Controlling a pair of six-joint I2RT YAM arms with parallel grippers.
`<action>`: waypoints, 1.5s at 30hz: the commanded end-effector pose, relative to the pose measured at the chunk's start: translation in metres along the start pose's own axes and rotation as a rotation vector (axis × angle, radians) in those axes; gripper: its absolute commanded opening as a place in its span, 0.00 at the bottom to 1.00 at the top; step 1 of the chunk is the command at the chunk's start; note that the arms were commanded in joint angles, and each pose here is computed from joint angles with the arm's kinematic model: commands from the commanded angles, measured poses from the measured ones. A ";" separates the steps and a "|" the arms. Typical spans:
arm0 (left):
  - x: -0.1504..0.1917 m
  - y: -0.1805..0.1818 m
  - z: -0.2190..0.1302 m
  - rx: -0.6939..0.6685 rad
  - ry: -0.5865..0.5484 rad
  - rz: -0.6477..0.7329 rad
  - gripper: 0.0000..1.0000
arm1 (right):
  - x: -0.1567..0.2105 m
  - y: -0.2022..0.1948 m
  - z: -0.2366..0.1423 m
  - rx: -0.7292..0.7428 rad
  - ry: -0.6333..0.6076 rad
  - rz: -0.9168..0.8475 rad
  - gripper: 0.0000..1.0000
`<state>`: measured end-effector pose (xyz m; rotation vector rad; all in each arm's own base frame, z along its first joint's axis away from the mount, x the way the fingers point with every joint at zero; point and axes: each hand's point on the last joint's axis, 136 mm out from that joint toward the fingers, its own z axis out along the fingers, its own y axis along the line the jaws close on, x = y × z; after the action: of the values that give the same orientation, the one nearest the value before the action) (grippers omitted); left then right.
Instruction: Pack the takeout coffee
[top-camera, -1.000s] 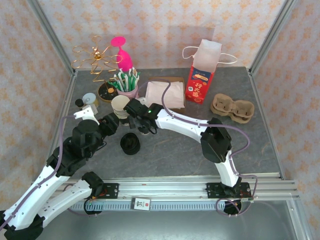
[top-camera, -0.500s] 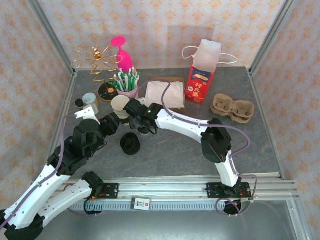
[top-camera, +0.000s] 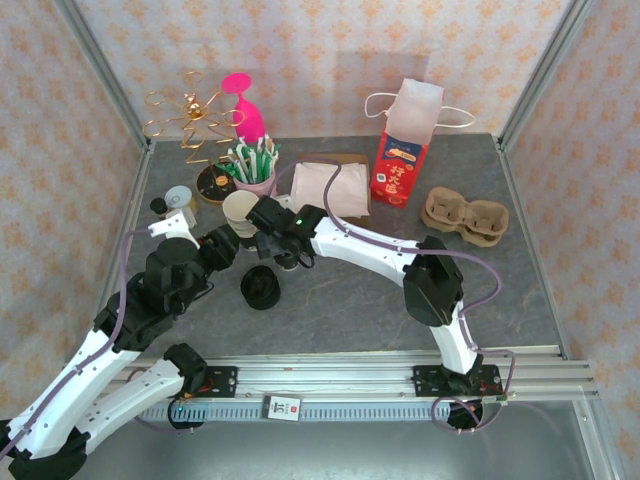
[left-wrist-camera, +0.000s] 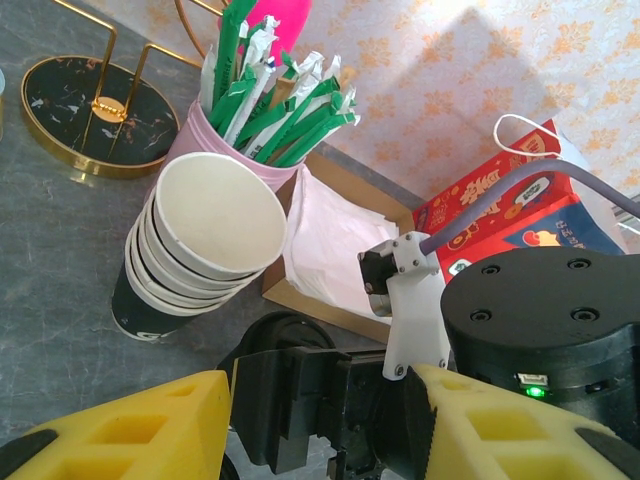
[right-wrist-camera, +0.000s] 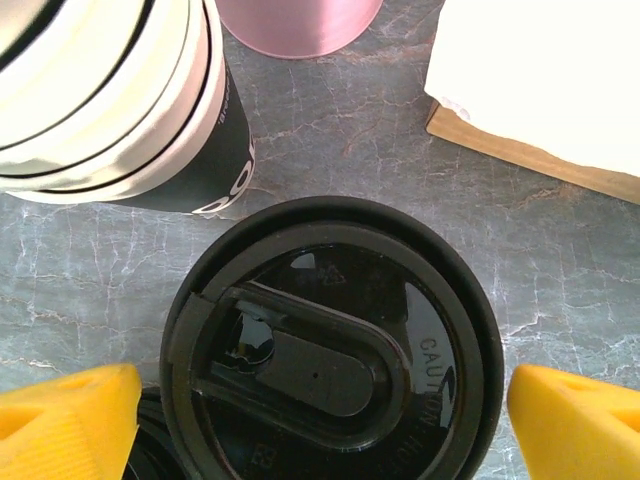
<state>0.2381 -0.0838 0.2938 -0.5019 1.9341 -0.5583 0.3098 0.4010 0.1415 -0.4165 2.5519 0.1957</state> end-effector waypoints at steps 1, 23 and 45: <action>-0.010 -0.005 -0.006 0.016 -0.024 0.006 0.50 | -0.009 -0.008 -0.021 0.034 -0.042 0.018 0.90; -0.013 -0.011 -0.008 0.036 -0.022 0.005 0.50 | -0.012 0.004 -0.022 -0.020 -0.036 -0.011 0.85; -0.024 -0.075 0.012 0.174 0.044 0.159 0.52 | -0.068 -0.127 -0.149 0.108 -0.312 0.290 1.00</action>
<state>0.2583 -0.1193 0.3337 -0.3108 1.9530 -0.6001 0.3278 0.3047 0.2909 -0.0762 2.3077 0.2932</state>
